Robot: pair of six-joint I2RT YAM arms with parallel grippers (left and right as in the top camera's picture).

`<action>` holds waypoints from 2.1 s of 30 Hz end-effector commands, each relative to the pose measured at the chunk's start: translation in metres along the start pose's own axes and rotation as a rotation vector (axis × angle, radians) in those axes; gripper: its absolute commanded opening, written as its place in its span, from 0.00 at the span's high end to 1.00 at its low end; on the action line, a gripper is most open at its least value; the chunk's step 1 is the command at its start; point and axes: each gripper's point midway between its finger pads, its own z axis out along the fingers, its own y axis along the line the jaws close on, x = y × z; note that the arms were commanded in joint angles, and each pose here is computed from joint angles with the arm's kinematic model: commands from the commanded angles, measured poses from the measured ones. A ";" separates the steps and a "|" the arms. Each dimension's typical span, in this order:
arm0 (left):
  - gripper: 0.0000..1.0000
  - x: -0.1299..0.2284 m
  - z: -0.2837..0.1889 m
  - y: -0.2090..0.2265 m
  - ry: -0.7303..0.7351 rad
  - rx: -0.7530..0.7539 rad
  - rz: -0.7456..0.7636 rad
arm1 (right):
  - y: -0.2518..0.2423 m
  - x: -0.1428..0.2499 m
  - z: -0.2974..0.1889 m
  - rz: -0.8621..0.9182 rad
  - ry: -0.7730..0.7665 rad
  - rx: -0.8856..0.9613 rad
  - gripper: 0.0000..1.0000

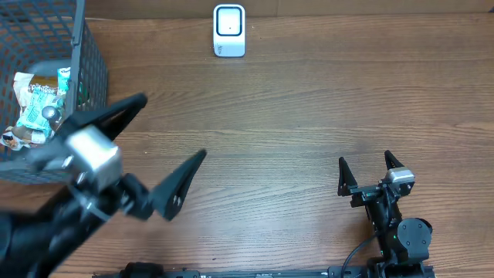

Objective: Scan the item barcode
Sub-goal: 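Raise the left arm and swing it over the grey basket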

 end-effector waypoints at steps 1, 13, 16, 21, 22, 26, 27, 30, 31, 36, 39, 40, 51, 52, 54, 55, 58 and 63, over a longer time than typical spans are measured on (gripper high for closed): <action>0.00 0.013 0.012 0.005 0.067 0.028 -0.029 | -0.001 0.002 0.000 -0.004 -0.001 0.006 0.00; 0.00 0.084 0.035 0.029 0.334 0.016 -0.204 | -0.001 0.002 0.000 -0.004 -0.001 0.006 0.00; 0.00 0.090 0.037 0.032 0.359 0.015 -0.225 | -0.001 0.002 0.000 -0.004 -0.001 0.006 0.00; 0.00 0.099 0.041 0.036 0.390 0.014 -0.252 | -0.001 0.002 0.000 -0.004 -0.001 0.006 0.00; 0.00 0.100 0.042 0.036 0.394 0.014 -0.255 | -0.001 0.002 0.000 -0.005 -0.001 0.006 0.00; 0.00 0.120 0.040 0.038 0.475 0.000 -0.318 | -0.001 0.002 0.000 -0.004 -0.001 0.005 0.00; 0.00 0.126 0.038 0.039 0.497 -0.011 -0.332 | -0.001 0.002 0.000 -0.004 -0.001 0.006 0.00; 0.00 0.136 0.038 0.047 0.538 -0.054 -0.348 | -0.001 0.002 0.000 -0.005 -0.001 0.006 0.00; 0.00 0.139 0.038 0.048 0.547 -0.062 -0.352 | -0.001 0.002 0.000 -0.004 -0.001 0.006 0.00; 0.41 0.153 0.040 0.059 0.601 -0.102 -0.376 | -0.001 0.002 0.000 -0.005 -0.001 0.006 0.00; 0.84 0.160 0.044 0.062 0.625 -0.102 -0.395 | -0.001 0.002 0.000 -0.004 -0.001 0.006 0.00; 0.96 0.165 0.046 0.064 0.641 -0.101 -0.408 | -0.001 0.002 0.000 -0.005 -0.002 0.006 0.00; 0.91 0.178 0.050 0.093 0.677 -0.240 -0.422 | -0.001 0.002 0.000 -0.004 -0.001 0.006 0.00; 0.92 0.177 0.051 0.097 0.670 -0.262 -0.412 | -0.001 0.002 0.000 -0.004 -0.001 0.006 0.00; 0.90 0.170 0.050 0.112 0.644 -0.329 -0.372 | -0.001 0.002 0.000 -0.004 -0.001 0.006 0.00; 0.89 0.165 0.049 0.119 0.631 -0.364 -0.362 | -0.001 0.002 0.000 -0.004 -0.001 0.006 0.00; 0.89 0.135 0.041 0.150 0.574 -0.501 -0.332 | -0.001 0.002 0.000 -0.004 -0.001 0.006 0.00; 0.87 0.086 0.017 0.209 0.501 -0.725 -0.301 | -0.001 0.002 0.000 -0.005 -0.001 0.005 0.00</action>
